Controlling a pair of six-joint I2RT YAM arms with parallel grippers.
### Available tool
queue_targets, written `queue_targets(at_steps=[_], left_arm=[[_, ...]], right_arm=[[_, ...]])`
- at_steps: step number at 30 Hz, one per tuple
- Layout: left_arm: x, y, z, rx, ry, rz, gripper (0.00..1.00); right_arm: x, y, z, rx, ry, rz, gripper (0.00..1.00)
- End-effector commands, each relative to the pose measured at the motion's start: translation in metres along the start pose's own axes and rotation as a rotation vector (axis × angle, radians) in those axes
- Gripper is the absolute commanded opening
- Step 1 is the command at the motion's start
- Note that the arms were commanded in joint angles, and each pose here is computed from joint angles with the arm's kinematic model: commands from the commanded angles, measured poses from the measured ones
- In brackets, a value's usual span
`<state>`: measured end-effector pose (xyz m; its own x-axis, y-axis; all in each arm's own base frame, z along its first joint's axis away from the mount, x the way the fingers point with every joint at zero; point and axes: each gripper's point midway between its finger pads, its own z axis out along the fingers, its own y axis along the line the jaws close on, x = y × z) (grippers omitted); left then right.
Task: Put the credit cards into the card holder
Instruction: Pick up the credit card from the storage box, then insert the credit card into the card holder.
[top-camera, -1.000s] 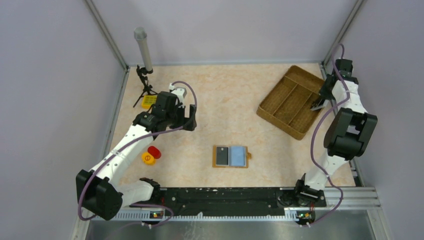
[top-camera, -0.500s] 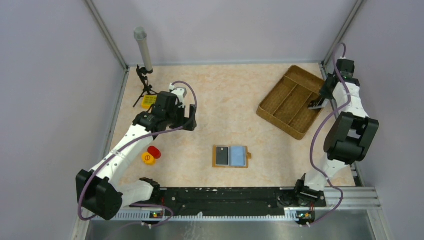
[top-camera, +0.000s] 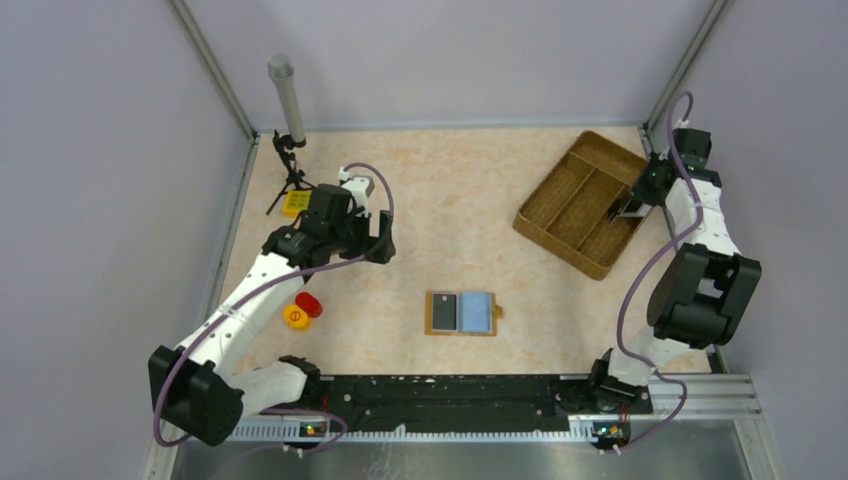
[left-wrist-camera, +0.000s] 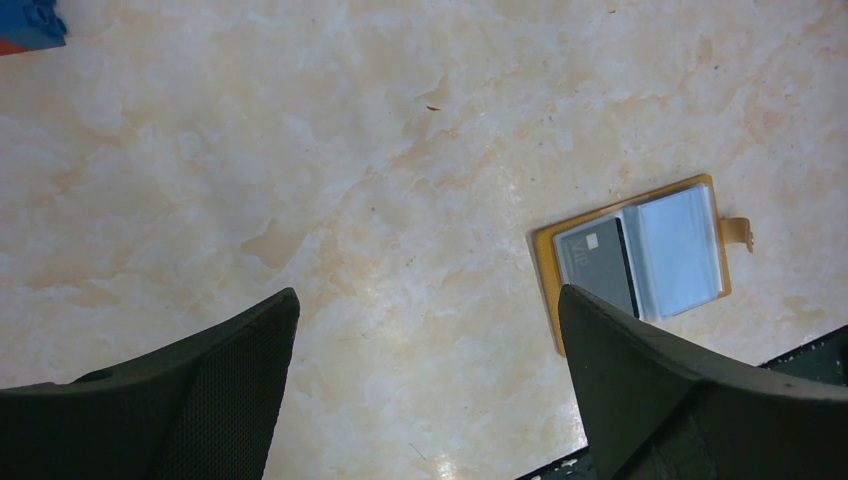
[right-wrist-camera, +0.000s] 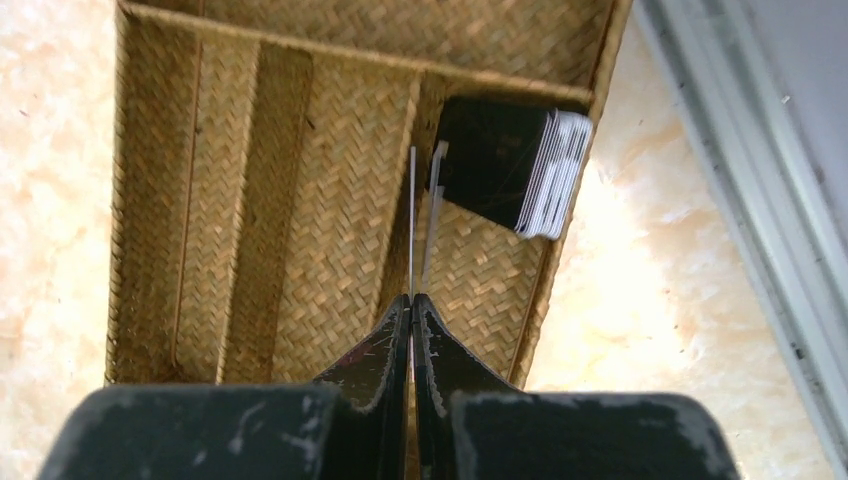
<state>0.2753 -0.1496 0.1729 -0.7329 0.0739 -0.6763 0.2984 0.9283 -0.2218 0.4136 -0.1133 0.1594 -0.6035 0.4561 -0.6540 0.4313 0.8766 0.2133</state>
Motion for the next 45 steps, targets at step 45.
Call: queue_targets(at_steps=[45], left_arm=[[-0.059, -0.159, -0.073, 0.945, -0.294, -0.178, 0.99]], right_arm=[[0.170, 0.297, -0.294, -1.447, 0.161, -0.344, 0.00]])
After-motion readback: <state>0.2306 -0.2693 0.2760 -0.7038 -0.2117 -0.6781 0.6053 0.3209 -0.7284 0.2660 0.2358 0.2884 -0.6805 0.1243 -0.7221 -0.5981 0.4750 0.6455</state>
